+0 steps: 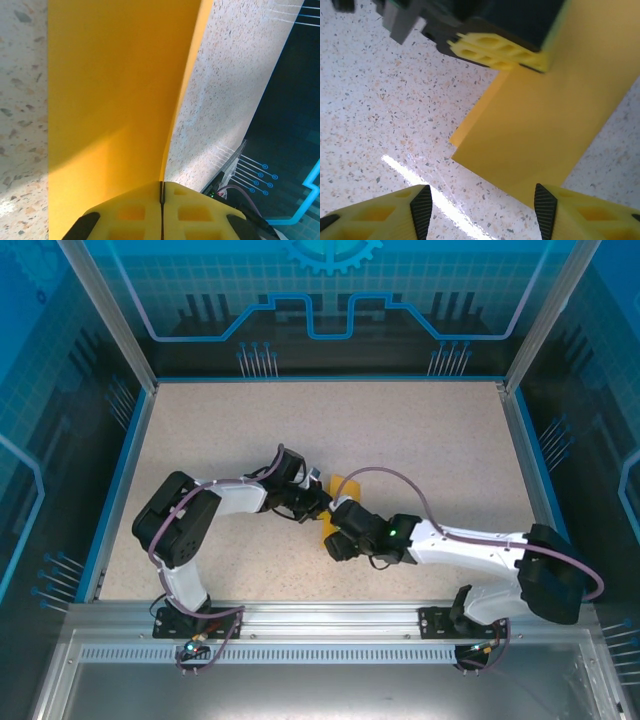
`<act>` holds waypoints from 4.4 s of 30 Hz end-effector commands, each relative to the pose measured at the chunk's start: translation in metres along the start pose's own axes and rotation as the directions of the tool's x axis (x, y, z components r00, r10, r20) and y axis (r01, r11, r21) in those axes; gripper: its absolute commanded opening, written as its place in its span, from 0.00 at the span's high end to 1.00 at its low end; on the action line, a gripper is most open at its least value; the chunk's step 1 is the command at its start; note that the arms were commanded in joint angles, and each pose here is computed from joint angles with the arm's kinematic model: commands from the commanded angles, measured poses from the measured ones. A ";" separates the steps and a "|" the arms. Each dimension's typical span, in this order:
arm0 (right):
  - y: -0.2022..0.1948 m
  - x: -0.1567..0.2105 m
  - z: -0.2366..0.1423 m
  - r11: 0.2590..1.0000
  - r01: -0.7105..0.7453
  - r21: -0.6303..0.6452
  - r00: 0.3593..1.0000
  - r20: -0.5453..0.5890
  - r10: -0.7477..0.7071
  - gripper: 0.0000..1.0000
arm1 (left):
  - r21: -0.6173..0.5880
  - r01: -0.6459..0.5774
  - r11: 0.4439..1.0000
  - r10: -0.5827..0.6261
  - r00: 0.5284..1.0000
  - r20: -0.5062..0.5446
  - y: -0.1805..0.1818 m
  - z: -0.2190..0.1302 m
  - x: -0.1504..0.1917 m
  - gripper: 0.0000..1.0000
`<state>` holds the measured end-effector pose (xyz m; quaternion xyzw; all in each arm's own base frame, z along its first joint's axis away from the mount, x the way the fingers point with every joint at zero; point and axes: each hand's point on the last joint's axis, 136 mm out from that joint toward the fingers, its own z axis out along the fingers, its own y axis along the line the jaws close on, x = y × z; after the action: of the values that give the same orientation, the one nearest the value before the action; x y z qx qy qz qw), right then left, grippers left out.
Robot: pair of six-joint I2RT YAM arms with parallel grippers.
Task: Fold a paper plane with a square sheet of paper (pick it up from the middle)
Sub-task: Fold the triangle a second time at the center of the table.
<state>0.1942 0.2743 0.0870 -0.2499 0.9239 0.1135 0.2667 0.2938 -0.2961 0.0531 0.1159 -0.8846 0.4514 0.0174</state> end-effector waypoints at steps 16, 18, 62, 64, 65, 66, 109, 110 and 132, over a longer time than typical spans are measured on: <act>0.008 -0.008 0.019 0.947 0.214 0.239 0.977 -0.073 -0.202 0.49 | -0.015 0.000 1.000 0.000 1.000 -0.005 -0.002 -0.002 -0.001 0.93; 0.008 -0.005 0.020 0.941 0.232 0.248 0.972 -0.091 -0.215 0.49 | -0.016 0.001 1.000 -0.002 1.000 -0.006 -0.001 -0.002 -0.001 0.93; -0.031 -0.009 0.029 0.950 -0.171 -0.263 0.984 -0.093 0.151 0.96 | -0.176 -0.057 0.983 0.093 0.975 0.203 0.003 -0.048 -0.010 0.46; -0.038 -0.008 0.033 0.935 -0.207 -0.289 0.977 -0.104 0.184 0.96 | -0.156 -0.086 0.984 0.117 0.972 0.202 -0.003 -0.048 -0.009 0.46; -0.042 -0.008 0.034 0.933 -0.217 -0.288 0.975 -0.112 0.192 0.96 | -0.148 -0.101 0.984 0.130 0.971 0.201 -0.006 -0.048 -0.008 0.46; -0.046 -0.006 0.036 0.935 -0.224 -0.275 0.973 -0.122 0.197 0.97 | -0.143 -0.115 0.983 0.142 0.970 0.197 -0.009 -0.048 -0.007 0.46; -0.088 -0.004 0.066 0.975 -0.151 -0.161 0.969 -0.218 0.115 0.94 | -0.200 -0.196 0.960 0.228 0.962 0.150 0.005 -0.002 0.020 0.71; -0.089 -0.003 0.066 0.976 -0.152 -0.158 0.969 -0.220 0.115 0.94 | -0.200 -0.195 0.960 0.227 0.962 0.152 0.005 -0.002 0.020 0.73; -0.087 -0.013 0.073 0.969 -0.165 -0.182 0.968 -0.217 0.124 0.93 | -0.185 -0.187 0.965 0.213 0.968 0.132 0.002 0.002 0.021 0.88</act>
<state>0.2728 0.2313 0.0257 -0.2197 0.9462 0.1949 0.1359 0.2761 -0.2979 0.0554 0.0605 -0.9259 0.3614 -0.0919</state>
